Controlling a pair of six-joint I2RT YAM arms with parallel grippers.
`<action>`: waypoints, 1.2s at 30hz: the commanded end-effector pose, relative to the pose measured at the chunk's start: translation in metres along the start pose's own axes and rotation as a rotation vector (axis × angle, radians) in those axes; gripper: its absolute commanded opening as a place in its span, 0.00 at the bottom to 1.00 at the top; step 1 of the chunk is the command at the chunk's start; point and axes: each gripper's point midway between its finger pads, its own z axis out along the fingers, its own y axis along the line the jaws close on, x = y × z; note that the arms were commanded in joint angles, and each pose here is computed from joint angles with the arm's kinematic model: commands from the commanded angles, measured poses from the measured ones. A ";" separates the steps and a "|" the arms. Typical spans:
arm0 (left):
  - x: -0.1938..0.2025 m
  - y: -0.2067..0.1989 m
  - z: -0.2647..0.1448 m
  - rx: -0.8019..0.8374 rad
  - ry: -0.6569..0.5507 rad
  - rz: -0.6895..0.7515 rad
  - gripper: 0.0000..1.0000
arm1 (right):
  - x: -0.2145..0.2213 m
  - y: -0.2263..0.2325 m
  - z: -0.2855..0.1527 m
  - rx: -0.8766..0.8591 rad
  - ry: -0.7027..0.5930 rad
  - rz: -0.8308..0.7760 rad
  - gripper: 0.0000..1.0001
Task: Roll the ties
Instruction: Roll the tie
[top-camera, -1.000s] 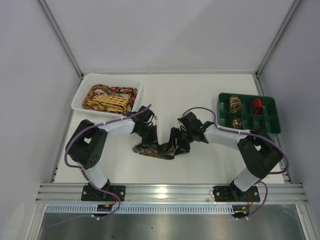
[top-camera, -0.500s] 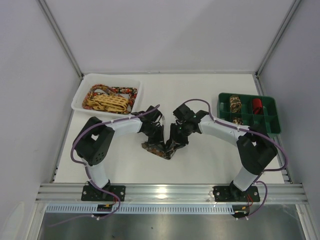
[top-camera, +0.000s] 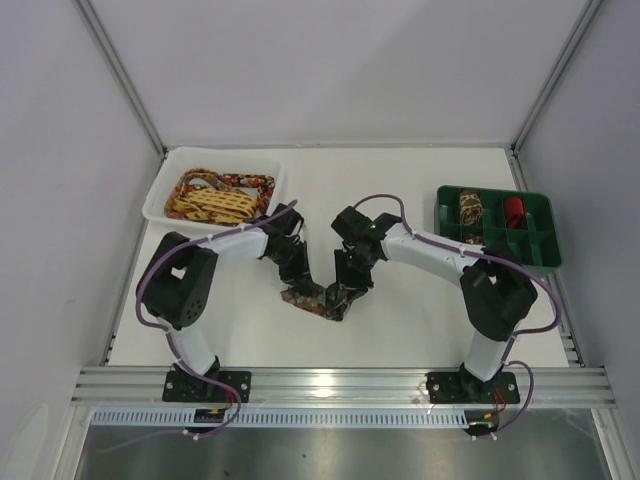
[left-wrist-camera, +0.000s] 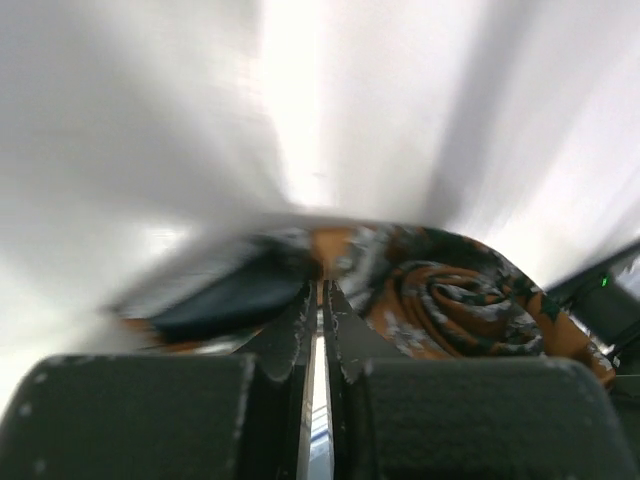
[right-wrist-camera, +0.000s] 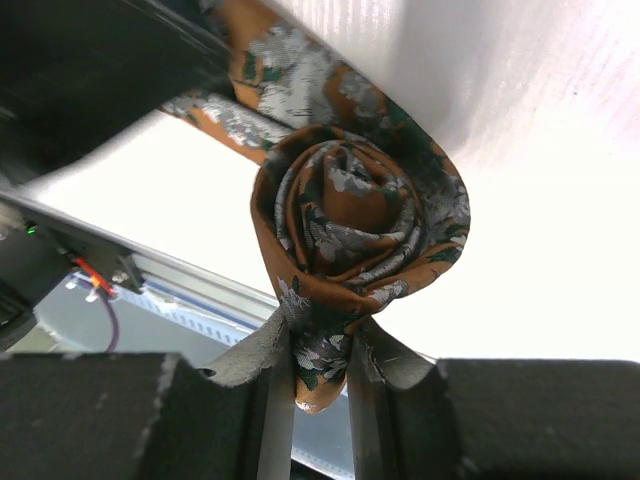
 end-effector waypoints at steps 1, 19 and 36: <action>-0.014 0.007 -0.023 0.010 -0.078 0.018 0.09 | -0.002 0.003 -0.005 0.048 -0.006 -0.031 0.12; 0.014 0.024 -0.007 0.024 -0.022 -0.031 0.00 | -0.018 0.028 0.008 0.090 -0.008 -0.021 0.29; 0.011 0.023 -0.012 0.022 -0.042 -0.022 0.00 | -0.015 0.080 0.014 -0.093 -0.010 -0.142 0.59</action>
